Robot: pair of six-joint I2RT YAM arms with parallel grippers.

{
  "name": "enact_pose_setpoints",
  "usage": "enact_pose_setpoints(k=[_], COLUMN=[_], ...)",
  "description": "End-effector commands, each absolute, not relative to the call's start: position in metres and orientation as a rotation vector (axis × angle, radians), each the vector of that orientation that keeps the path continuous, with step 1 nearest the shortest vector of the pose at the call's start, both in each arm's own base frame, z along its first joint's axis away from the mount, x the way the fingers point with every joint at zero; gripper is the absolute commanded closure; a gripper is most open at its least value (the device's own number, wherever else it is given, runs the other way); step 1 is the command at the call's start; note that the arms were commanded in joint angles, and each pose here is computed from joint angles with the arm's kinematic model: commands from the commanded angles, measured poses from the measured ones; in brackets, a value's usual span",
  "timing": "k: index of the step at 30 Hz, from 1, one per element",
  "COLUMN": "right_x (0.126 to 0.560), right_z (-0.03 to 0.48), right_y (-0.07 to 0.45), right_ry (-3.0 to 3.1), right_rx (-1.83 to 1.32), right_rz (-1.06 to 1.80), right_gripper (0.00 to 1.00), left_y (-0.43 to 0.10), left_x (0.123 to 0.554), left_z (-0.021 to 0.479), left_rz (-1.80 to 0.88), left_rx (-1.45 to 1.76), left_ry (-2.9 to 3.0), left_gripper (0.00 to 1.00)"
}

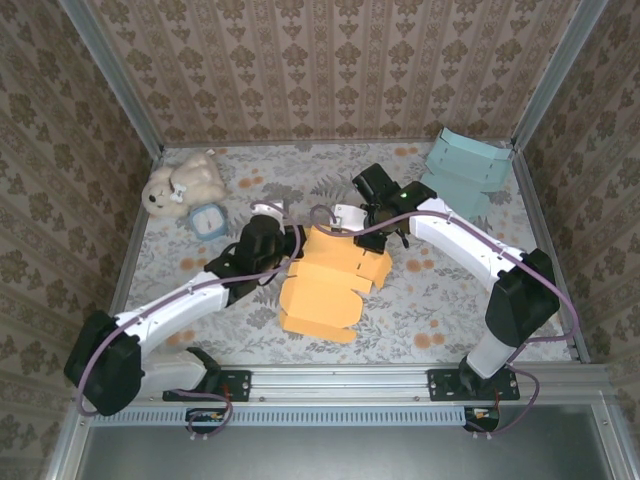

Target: Fold the paper box

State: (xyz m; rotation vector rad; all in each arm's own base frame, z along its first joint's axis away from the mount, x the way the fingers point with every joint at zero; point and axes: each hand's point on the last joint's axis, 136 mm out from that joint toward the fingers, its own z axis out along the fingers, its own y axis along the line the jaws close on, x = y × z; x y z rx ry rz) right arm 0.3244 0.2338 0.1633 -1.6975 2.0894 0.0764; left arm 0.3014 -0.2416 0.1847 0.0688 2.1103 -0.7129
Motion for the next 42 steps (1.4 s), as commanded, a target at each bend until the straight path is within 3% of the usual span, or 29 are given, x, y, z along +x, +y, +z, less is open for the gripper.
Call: enact_pose_setpoints(k=[1,10,19,23,42], right_x=[0.320,0.322,0.330,0.331,0.330], right_z=[0.158,0.153,0.151,0.152,0.153], right_y=[0.238,0.236,0.232,0.231,0.233], right_ry=[2.087,2.113,2.116,2.116,2.113], right_rx=[-1.724,-1.712,-1.697,-1.685,-1.679], right_rz=[0.112,0.101,0.039,0.030,0.051], right_gripper=[1.00,1.00,1.00,1.00,1.00], left_y=[-0.229,-0.216,-0.195,-0.191,-0.201], left_x=[0.294,0.281,0.270,0.269,0.277], left_z=[0.172,0.143,0.156,0.137,0.093], left_rz=[-0.723,-0.684,-0.652,-0.613,-0.557], left_rx=[0.029,0.019,0.000,-0.012,-0.034], left_ry=[2.145,2.218,2.168,2.212,2.301], left_gripper=[0.95,0.95,0.95,0.95,0.96])
